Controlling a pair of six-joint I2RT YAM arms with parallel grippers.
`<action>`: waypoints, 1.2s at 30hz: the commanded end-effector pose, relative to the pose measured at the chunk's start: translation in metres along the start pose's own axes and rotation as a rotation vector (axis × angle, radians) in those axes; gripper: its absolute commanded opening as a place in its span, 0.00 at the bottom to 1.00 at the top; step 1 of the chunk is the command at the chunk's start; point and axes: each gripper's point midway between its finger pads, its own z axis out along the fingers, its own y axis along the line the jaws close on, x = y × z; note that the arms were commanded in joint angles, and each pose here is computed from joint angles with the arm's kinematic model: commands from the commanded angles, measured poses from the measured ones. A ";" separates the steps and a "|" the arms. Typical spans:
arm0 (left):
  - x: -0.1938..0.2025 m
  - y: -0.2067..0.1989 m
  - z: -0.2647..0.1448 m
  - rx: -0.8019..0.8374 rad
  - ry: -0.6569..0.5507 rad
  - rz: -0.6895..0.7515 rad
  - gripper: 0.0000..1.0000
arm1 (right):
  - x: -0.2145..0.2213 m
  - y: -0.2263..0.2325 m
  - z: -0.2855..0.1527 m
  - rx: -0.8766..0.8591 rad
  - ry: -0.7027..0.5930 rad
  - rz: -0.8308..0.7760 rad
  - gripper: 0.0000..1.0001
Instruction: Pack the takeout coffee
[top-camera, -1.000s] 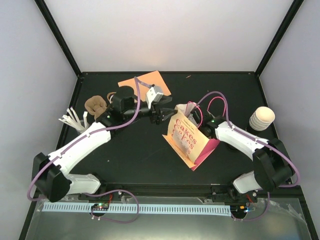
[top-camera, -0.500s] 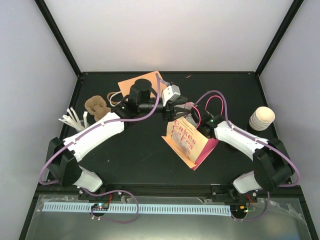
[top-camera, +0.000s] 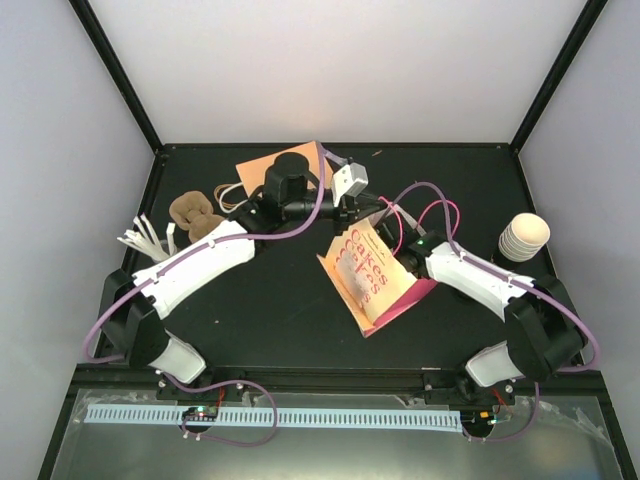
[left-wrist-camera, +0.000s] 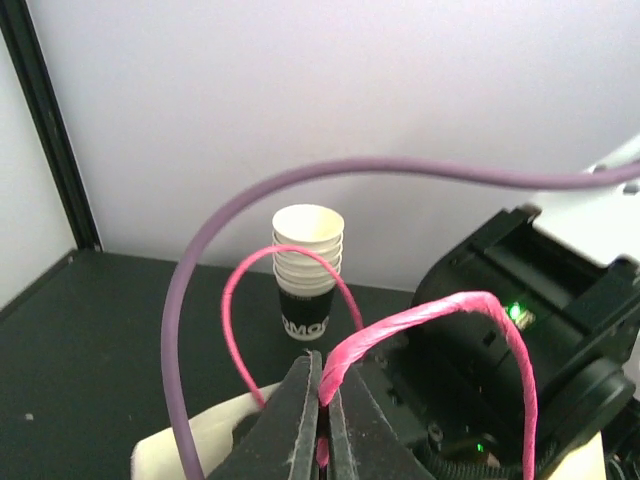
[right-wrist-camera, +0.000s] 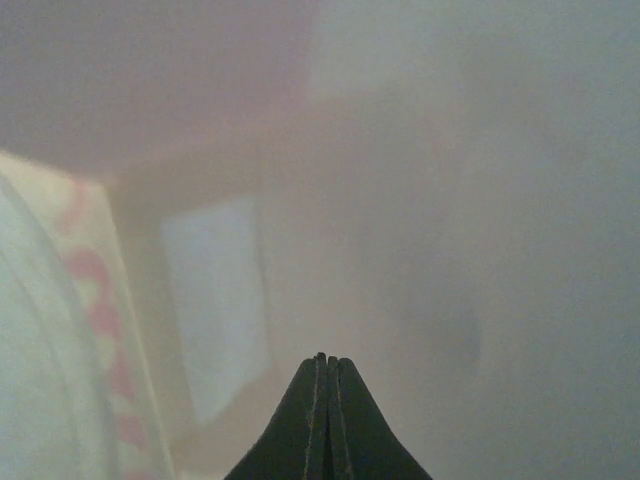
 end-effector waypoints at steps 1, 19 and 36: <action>-0.067 -0.017 -0.016 0.013 -0.162 0.155 0.02 | -0.002 -0.002 -0.004 0.063 0.003 -0.024 0.01; -0.109 -0.067 -0.062 0.105 -0.423 0.278 0.02 | 0.002 -0.003 -0.001 0.104 0.005 -0.027 0.01; -0.121 -0.084 -0.082 0.107 -0.433 0.325 0.01 | -0.004 -0.047 -0.012 0.479 0.019 0.003 0.01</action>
